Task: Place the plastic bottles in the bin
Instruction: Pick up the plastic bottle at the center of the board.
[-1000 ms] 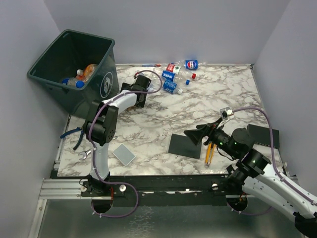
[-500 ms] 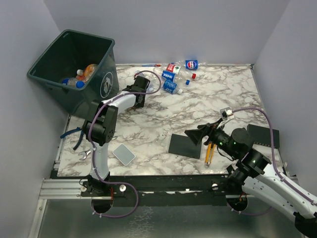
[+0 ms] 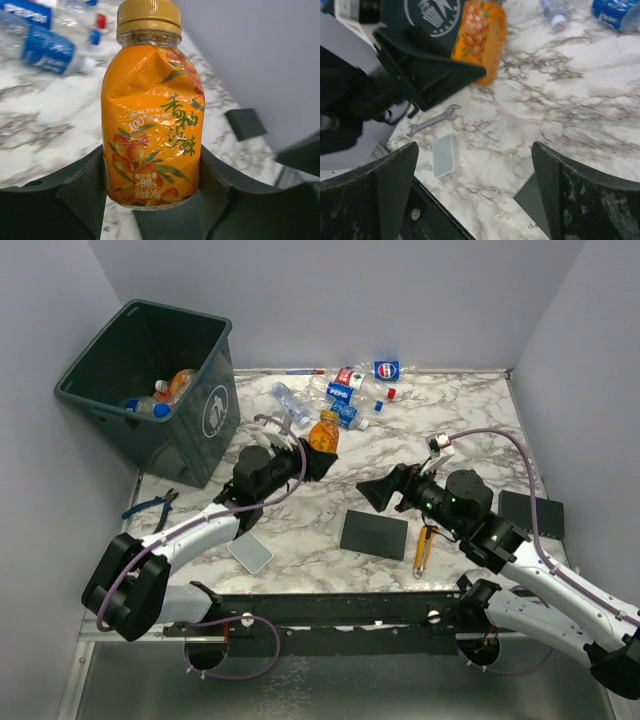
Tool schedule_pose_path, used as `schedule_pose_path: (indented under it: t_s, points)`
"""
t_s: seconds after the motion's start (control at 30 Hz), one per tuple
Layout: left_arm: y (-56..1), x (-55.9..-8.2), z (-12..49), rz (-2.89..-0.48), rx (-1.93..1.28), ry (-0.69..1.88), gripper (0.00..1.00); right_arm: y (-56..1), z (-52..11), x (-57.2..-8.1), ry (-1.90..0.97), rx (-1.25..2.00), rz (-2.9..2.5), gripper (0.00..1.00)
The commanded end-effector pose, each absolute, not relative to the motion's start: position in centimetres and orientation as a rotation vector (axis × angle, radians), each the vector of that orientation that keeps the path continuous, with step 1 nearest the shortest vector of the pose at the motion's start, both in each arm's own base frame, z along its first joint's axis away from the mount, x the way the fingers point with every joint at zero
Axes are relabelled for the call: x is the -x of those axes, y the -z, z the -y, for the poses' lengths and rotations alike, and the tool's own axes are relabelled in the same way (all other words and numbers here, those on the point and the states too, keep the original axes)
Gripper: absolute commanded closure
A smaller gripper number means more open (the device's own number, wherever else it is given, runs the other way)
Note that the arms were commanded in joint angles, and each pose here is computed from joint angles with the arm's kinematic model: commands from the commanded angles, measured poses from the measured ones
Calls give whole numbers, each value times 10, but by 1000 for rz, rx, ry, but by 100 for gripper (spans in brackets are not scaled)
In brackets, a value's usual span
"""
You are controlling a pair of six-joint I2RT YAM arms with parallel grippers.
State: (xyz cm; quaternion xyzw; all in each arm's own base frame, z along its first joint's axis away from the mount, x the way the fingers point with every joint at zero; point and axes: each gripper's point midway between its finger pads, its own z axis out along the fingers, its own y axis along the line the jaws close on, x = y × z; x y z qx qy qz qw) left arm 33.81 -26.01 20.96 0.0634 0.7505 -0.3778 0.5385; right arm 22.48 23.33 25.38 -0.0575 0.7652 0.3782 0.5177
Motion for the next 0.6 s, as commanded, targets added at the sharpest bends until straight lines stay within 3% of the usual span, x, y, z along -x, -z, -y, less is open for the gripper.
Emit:
schedule_pose_path:
  t_s: [0.0,0.23,0.57]
  points:
    - [-286,-279,292,-1411,-157,1345,81,-297,-259,-223,-1134,127,-1666,2]
    - [-310,-230,299,-1252,-219,1465,82,-314,-264,-233,-1193,67,-1549,3]
    - [-323,-206,314,-1188,-317,1495,82,-317,-280,-245,-1235,57,-1513,6]
